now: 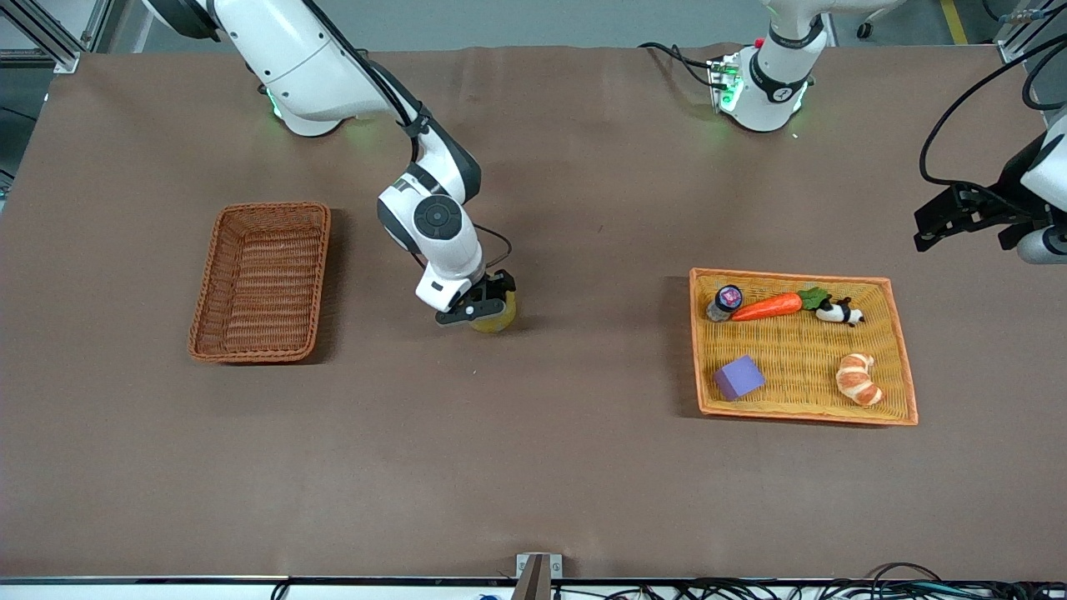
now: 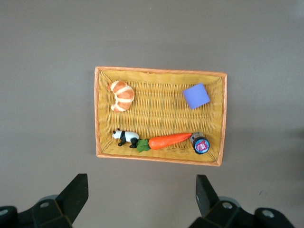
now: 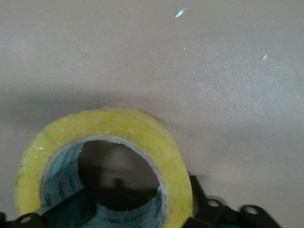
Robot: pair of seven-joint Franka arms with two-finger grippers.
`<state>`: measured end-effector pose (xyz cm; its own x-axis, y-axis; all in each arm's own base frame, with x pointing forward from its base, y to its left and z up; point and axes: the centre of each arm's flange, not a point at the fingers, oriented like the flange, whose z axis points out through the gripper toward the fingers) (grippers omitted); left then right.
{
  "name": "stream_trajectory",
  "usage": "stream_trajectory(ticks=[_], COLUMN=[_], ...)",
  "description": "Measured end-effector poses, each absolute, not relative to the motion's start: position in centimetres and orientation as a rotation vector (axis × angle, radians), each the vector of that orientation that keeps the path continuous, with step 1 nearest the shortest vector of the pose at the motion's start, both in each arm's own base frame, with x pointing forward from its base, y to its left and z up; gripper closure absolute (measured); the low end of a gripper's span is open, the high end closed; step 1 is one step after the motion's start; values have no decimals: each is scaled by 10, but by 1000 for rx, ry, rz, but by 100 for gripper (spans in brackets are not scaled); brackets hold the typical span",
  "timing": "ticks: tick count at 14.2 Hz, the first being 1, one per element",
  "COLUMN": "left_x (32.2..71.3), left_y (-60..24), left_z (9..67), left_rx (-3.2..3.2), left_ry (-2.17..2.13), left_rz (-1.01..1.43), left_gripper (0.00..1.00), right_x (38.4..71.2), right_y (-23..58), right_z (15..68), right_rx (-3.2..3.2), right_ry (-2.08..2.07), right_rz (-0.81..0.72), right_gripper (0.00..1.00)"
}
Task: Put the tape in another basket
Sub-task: 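Grasp the tape rim with the right gripper while the left gripper withdraws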
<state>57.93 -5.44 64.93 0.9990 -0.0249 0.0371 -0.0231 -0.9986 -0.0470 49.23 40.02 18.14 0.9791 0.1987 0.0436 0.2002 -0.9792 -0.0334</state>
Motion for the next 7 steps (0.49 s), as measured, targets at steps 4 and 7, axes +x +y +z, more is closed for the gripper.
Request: stream_trajectory(ticks=[4,7], left_x=[565,560], left_y=[-59,-52], left_z=[644,641], left_rx=[-3089,-3091], left_ry=[51,35], left_rz=[-30,-19], left_gripper=[0,0], right_x=[496,498], right_y=[393,391], right_z=[179,180], right_rx=[-3122,-3129], right_ry=[-241,-211], right_rz=[-42,-39], right_gripper=[64,79])
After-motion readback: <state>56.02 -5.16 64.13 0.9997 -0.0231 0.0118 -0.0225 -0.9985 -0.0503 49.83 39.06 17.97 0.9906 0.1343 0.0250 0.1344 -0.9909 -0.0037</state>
